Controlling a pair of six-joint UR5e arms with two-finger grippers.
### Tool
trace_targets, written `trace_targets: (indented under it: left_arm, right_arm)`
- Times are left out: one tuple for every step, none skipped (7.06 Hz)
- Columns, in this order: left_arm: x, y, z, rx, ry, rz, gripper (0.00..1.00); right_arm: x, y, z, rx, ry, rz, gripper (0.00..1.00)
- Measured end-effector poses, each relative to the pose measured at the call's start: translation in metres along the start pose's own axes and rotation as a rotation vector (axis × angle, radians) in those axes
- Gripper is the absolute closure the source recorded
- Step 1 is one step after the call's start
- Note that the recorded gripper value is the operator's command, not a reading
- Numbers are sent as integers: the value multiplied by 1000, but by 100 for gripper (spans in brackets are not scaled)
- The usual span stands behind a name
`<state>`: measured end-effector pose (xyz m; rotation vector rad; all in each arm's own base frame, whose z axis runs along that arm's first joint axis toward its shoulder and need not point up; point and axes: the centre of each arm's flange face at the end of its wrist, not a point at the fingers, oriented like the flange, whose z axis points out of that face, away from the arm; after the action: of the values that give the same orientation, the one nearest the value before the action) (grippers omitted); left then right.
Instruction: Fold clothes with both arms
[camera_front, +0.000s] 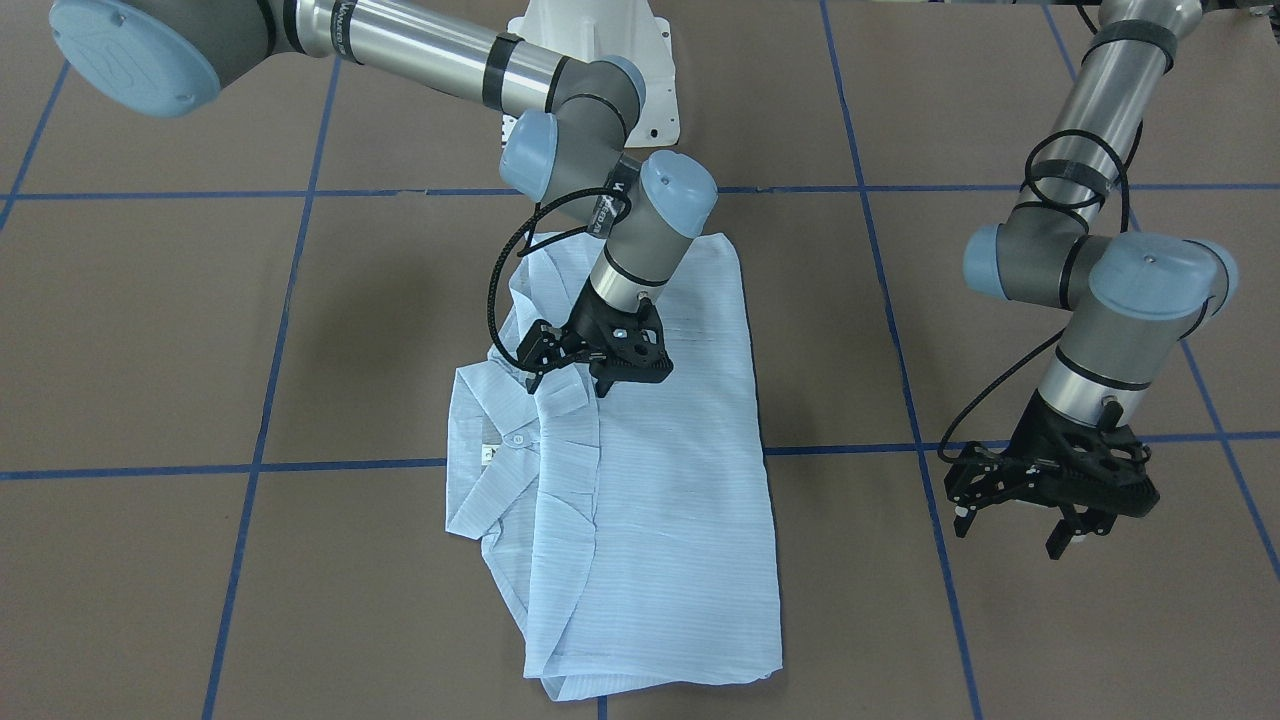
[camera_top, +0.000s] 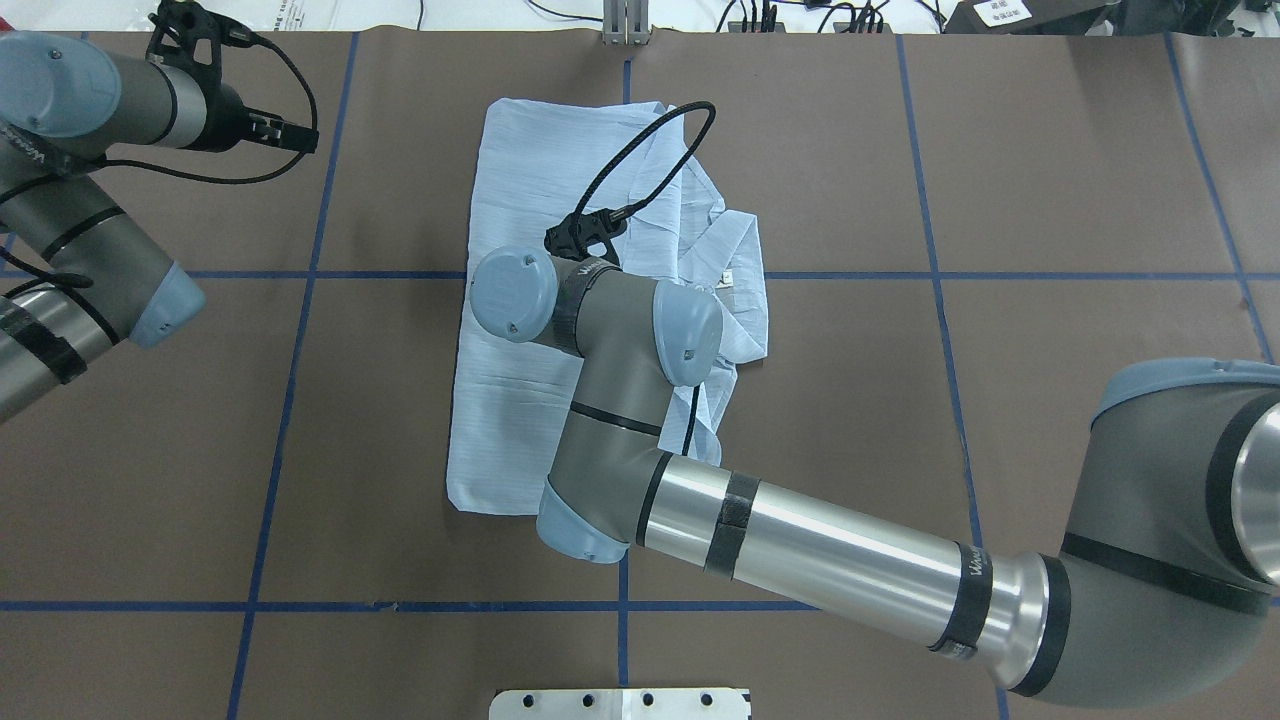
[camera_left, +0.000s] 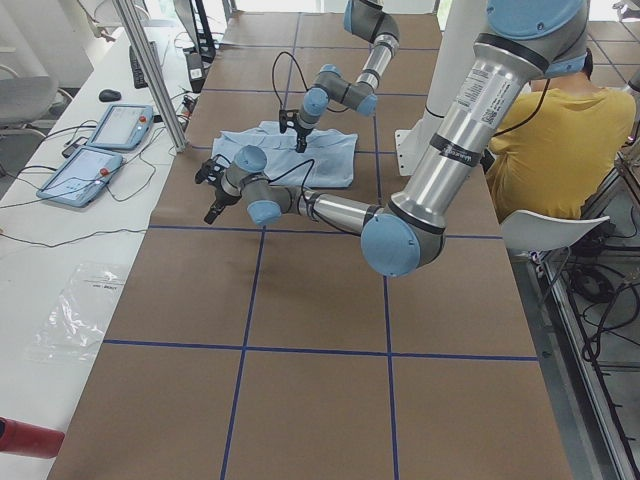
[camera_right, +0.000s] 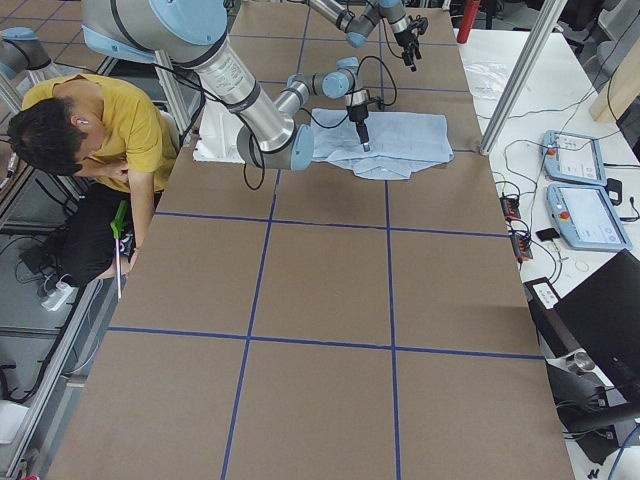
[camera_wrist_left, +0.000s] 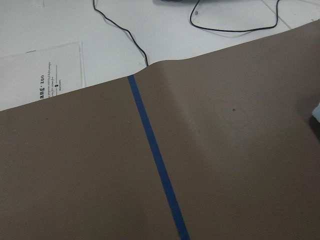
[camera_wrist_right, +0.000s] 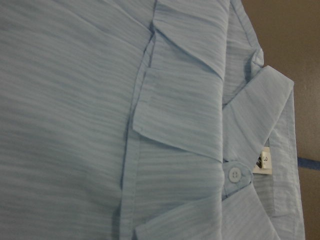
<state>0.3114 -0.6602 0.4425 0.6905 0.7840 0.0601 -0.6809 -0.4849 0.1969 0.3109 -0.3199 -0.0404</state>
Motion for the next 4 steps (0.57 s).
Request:
trace_targets:
  left_arm:
    - [-2,2,0,1,1,0,0]
    - [-3,4,0,4,4,1,0]
    - [-2,6,0,5,8,3,0]
    - [1,9,2,4,12,1,0]
  right_arm:
    - [0,-1,1,-2,5,-10,0]
    - [2,-1,3,-6,14,-27,0]
    - [6,-3,5,-14,30,-47,0]
    - [10,-7,5,-16,37,-61,0]
